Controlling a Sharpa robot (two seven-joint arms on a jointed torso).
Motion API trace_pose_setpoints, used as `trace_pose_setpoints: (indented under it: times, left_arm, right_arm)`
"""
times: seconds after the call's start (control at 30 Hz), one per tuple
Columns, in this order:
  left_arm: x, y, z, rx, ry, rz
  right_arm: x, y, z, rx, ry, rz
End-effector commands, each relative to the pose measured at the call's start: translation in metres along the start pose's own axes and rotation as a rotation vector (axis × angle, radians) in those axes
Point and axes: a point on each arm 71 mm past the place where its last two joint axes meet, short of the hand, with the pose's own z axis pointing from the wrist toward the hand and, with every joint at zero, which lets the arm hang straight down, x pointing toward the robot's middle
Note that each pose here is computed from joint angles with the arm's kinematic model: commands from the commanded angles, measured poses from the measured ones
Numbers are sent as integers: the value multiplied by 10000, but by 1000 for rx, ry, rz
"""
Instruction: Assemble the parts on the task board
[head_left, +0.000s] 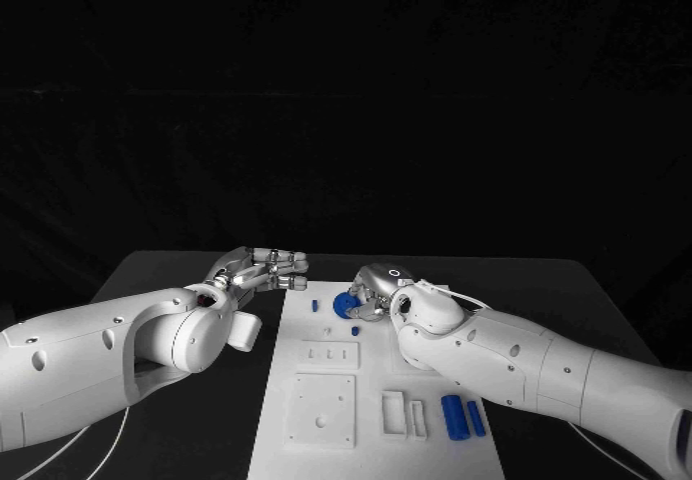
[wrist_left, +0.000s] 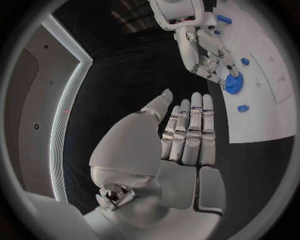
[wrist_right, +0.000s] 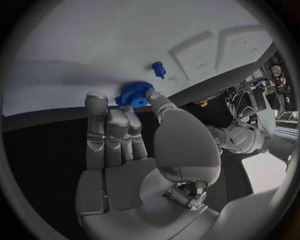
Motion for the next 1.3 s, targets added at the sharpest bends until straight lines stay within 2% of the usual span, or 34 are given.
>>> trace_pose_setpoints:
  times: [0.03,0.57,0.73,0.87,1.07,1.2,1.3]
  left_arm:
    - [28,-26,11,10,15,1]
    - [26,-21,40,9,11,3]
    - [21,-20,42,9,10,4]
    - [4,-20,41,9,6,4]
    - [-23,-20,38,11,-2,6]
    - [-31,-19,35,11,-3,5]
    - [-48,-19,32,12,-7,6]
  right_arm:
    - [29,4,-1,-5,17,12]
    - [37,-34,-6,-3,21,35]
    - [14,-87,-35,1,-4,49]
    - [-30,-154,-85,-5,-46,82]
    - [-196,-335,-206,-28,-133,174]
    - [-345,-496,-282,-29,-159,232]
    - [-485,-698,-371,-73,-161,285]
